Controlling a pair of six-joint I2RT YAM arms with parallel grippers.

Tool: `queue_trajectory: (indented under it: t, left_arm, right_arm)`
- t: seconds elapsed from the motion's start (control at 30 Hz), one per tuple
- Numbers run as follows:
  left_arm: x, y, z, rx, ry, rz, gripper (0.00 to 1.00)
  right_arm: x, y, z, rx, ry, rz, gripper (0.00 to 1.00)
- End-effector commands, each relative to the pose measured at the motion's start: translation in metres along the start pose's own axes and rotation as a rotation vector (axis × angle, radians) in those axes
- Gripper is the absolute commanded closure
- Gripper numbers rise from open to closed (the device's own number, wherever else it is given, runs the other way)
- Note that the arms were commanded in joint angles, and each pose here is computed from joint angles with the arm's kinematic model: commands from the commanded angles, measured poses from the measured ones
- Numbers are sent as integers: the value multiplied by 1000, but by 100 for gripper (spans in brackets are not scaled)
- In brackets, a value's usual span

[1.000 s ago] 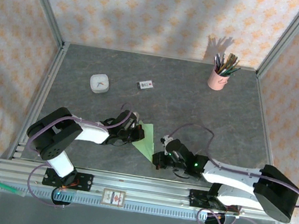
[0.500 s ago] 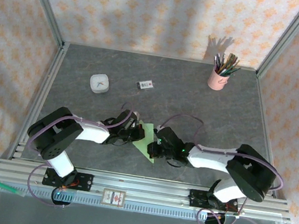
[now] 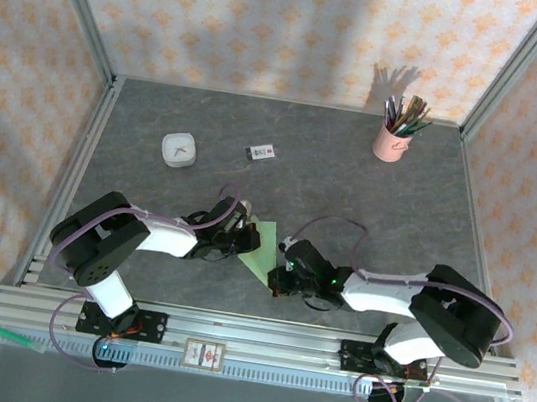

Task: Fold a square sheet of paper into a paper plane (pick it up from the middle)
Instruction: Perform the fourth fold on the wing at the bottom-center of the table.

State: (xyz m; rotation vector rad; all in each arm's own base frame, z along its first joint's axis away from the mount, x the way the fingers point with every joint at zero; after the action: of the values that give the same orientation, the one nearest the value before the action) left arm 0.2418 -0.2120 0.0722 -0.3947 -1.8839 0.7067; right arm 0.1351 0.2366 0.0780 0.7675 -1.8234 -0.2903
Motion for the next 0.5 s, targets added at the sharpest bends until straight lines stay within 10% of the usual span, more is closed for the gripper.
queue_trajectory:
  t: [0.0, 0.47]
  left_arm:
    - [-4, 44, 12, 13, 31, -229, 100]
    - [-5, 43, 12, 16, 32, -226, 100]
  right_arm:
    - [2, -18, 40, -33, 157, 68, 100]
    - [34, 12, -3, -8, -33, -41, 100]
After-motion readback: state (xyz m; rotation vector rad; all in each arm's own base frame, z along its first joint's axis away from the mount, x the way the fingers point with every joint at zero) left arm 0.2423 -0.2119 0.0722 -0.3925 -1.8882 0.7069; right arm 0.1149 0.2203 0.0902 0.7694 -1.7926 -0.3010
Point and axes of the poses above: each hand's point on the last joint's axis, 136 mm out from that joint toward the fingers, its own x axis back along the fingers, its own y axis along the line the jaws close on, z = x × y, the point moved 8 cm from there along x, back along the fingers, and after that the axes turned 1 degree about -x, right-handed, at the moved point
